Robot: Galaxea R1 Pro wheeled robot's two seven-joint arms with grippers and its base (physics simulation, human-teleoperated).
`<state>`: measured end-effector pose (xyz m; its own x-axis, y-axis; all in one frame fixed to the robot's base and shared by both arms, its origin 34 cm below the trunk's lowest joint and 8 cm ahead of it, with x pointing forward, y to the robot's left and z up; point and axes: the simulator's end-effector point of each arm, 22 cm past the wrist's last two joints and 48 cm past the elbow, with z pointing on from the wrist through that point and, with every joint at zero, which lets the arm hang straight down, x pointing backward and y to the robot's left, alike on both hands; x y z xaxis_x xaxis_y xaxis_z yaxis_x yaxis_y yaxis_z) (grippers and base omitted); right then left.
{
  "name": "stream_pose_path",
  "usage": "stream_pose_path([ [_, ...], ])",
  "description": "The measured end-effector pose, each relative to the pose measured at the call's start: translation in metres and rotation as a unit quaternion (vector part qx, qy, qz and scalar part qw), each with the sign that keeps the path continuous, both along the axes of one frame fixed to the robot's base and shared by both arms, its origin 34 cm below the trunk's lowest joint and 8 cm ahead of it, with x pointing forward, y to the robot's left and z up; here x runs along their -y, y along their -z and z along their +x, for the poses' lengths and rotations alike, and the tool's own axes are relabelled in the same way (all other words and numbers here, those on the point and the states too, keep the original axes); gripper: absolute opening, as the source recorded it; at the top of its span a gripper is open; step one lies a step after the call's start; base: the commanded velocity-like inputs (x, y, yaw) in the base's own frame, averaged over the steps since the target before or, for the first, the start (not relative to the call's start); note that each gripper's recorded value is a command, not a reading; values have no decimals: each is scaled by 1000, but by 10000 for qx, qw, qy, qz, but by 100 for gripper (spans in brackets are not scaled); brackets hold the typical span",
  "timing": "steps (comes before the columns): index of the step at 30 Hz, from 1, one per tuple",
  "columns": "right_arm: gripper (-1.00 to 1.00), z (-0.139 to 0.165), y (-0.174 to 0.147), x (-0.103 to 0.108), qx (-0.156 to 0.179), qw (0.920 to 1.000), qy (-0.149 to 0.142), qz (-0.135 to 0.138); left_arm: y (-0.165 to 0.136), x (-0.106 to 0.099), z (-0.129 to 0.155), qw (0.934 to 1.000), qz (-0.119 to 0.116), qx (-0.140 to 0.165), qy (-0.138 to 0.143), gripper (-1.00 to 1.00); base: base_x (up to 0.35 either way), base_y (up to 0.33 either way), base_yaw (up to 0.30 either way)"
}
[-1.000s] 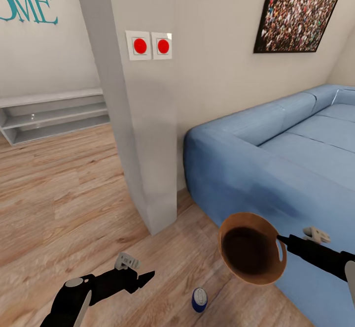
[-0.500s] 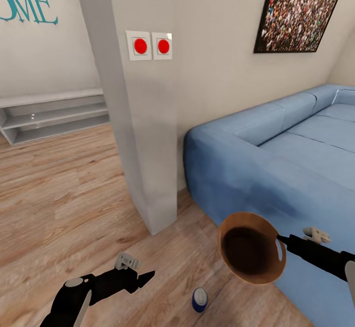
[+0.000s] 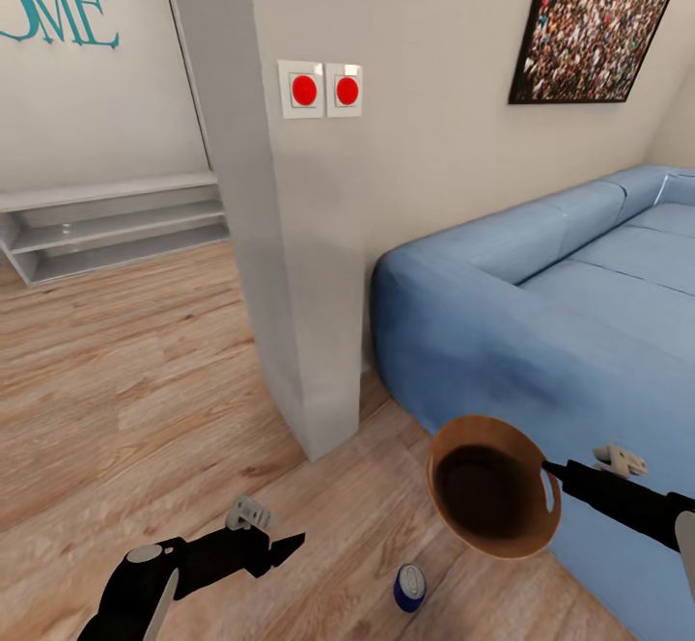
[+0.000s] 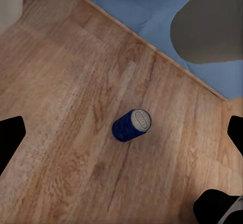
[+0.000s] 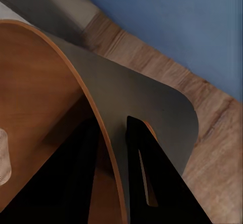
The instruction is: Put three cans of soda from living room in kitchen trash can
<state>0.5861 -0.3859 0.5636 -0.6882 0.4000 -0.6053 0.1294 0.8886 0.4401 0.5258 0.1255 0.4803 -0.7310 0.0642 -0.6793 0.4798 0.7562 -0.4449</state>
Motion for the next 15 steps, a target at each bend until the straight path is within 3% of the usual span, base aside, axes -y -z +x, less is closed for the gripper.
stream_pose_path([
  [7,-100,0,-1,-1,9,10000,-5,30,0,1,0,10000,-8,2,11,100,0,23,0],
  [15,-100,1,-1,-2,21,10000,-11,70,0,0,-1,10000,-5,-6,17,100,0,287,0],
])
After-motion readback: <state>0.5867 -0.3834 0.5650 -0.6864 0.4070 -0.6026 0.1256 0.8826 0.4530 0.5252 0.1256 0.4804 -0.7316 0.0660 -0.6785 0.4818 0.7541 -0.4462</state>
